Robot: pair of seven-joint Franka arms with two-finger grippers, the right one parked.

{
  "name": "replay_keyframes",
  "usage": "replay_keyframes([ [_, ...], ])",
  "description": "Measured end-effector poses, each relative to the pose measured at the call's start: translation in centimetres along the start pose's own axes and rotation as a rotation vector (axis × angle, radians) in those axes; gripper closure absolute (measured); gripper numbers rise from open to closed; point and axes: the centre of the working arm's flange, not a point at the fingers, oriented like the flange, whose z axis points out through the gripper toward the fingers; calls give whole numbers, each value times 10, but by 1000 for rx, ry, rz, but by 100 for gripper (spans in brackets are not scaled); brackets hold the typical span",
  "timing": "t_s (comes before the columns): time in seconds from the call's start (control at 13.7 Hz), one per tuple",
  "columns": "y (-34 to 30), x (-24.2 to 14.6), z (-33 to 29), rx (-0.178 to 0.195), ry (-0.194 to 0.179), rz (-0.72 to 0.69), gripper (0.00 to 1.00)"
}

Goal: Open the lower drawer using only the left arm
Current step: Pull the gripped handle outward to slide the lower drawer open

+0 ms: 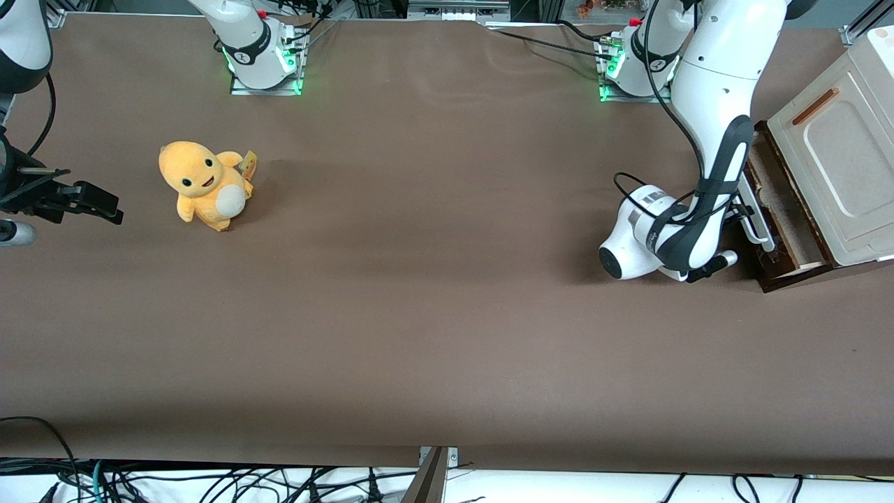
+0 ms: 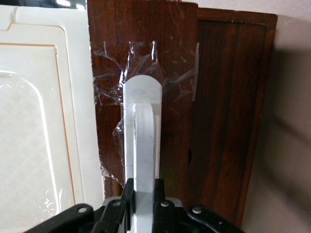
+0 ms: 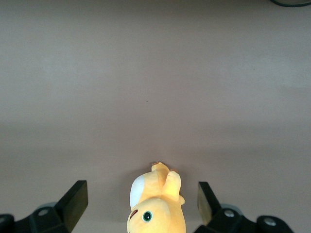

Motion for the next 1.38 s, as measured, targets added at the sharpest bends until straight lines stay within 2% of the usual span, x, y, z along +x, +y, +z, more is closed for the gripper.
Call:
replay_keyframes([
  [1.38, -2, -2, -11, -19, -5, -10, 81],
])
